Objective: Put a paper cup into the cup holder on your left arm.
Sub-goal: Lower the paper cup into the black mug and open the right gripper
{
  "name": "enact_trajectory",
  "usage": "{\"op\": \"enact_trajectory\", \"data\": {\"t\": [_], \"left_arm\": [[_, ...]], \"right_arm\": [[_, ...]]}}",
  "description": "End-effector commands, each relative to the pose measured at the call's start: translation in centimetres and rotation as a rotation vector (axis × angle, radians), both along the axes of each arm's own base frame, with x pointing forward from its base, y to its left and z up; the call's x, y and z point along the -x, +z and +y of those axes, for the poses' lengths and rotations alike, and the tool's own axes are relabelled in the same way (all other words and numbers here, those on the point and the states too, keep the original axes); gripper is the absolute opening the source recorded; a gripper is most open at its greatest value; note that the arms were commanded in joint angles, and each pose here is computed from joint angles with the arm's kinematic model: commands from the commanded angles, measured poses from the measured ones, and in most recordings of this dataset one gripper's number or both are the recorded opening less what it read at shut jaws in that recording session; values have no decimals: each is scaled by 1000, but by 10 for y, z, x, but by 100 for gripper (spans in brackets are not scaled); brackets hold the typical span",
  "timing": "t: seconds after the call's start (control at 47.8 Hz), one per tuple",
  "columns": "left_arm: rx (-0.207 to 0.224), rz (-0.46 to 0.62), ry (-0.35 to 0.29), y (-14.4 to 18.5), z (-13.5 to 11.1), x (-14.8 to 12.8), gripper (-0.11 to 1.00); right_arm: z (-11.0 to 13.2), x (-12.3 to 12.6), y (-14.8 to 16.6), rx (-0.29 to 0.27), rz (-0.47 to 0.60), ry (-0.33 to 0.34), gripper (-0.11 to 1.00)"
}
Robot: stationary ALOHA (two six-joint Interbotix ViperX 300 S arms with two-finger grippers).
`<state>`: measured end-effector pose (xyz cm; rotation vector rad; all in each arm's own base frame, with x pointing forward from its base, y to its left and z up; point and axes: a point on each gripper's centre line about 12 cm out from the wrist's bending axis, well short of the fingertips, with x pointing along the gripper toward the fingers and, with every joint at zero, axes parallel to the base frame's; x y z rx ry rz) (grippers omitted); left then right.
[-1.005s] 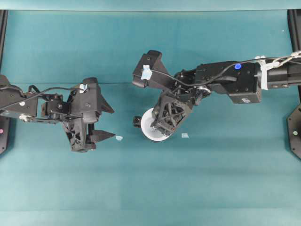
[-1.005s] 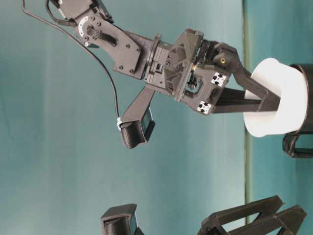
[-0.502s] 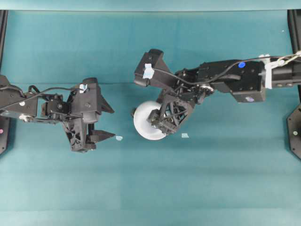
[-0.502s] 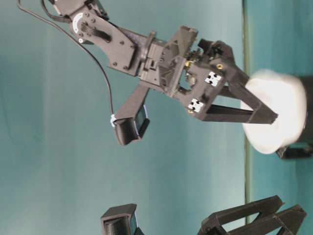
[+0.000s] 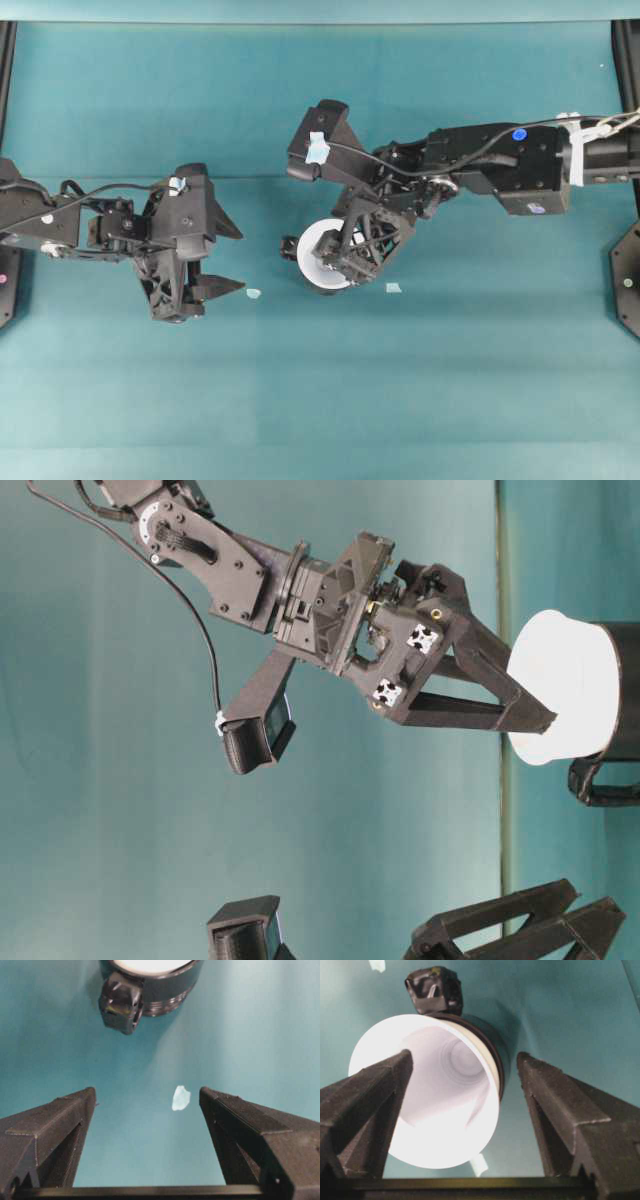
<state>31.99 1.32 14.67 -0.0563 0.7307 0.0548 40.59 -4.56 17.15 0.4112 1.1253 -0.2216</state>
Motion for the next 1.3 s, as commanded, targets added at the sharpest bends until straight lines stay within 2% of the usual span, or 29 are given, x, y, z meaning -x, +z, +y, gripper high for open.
{"op": "enact_trajectory", "data": {"t": [0.0,0.523,0.858,1.067,1.277], "left_arm": [[-1,-28,1,7,1,-6,92],[0,-25,2,6,1,-6,92],[0,-32,2,8,1,-7,92],[-1,-32,0,8,0,-7,92],[0,-32,2,8,1,-7,92]], "right_arm": [[1,0,14,9,-35,10,83],[7,1,20,7,-41,24,83],[14,18,42,21,-82,46,83],[20,34,48,52,-97,75,83],[22,51,60,101,-156,101,83]]}}
